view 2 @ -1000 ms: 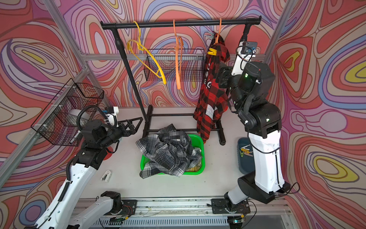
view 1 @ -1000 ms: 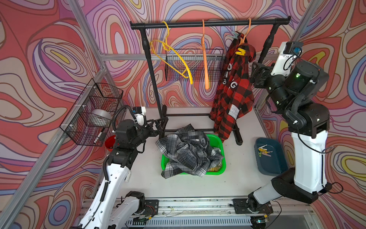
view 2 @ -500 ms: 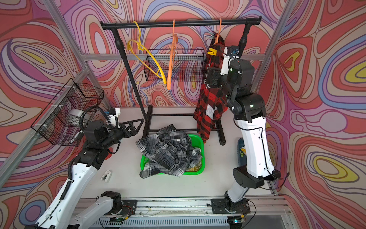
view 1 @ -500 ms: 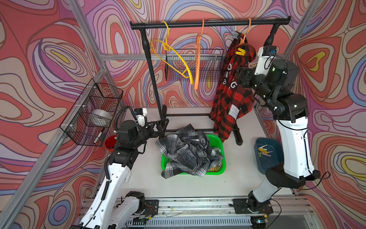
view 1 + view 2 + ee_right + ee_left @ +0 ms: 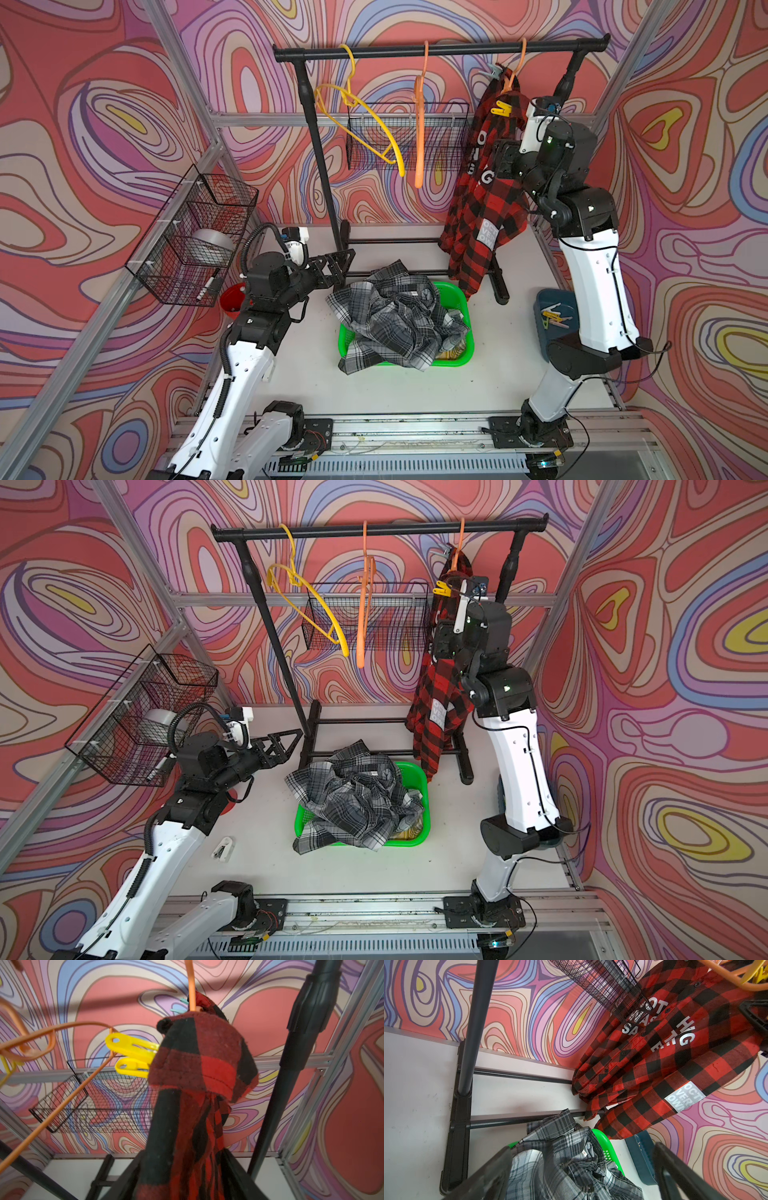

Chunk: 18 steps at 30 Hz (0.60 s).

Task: Remove the clothespins securing long-sleeve shirts to the hanger
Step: Pick up the hanger from the clothesline.

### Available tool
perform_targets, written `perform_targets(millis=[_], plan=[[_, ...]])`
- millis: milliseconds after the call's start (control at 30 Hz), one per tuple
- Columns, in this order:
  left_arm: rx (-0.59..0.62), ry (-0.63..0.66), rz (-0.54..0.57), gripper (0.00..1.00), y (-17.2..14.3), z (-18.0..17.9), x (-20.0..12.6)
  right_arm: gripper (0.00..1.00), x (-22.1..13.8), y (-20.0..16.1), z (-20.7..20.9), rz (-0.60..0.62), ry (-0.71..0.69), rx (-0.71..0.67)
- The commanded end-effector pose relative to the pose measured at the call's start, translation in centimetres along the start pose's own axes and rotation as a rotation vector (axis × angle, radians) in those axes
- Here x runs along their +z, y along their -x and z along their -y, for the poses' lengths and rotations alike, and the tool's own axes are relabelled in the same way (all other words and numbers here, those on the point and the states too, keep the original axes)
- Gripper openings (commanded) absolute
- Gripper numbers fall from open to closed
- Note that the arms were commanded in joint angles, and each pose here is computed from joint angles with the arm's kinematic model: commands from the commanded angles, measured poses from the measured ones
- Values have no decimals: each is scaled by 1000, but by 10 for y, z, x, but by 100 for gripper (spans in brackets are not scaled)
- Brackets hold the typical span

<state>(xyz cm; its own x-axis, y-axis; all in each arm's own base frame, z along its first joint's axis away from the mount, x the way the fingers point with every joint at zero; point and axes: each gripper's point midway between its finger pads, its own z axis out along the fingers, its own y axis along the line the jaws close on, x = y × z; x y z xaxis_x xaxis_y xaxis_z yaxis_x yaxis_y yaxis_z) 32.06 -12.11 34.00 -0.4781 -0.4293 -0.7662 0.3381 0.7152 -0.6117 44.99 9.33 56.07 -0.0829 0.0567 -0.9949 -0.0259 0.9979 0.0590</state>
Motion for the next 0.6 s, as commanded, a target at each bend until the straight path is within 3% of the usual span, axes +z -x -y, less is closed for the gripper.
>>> perform_targets(millis=[0, 267, 567], plan=[[-26, -27, 6, 100, 0, 0, 4, 48, 2, 9, 8, 34, -39, -14], [-53, -45, -6, 100, -2, 0, 9, 26, 0, 5, 15, 22, -74, -42], [-70, -60, -9, 100, -1, 1, 13, 10, -13, 9, 16, 31, -62, -50]])
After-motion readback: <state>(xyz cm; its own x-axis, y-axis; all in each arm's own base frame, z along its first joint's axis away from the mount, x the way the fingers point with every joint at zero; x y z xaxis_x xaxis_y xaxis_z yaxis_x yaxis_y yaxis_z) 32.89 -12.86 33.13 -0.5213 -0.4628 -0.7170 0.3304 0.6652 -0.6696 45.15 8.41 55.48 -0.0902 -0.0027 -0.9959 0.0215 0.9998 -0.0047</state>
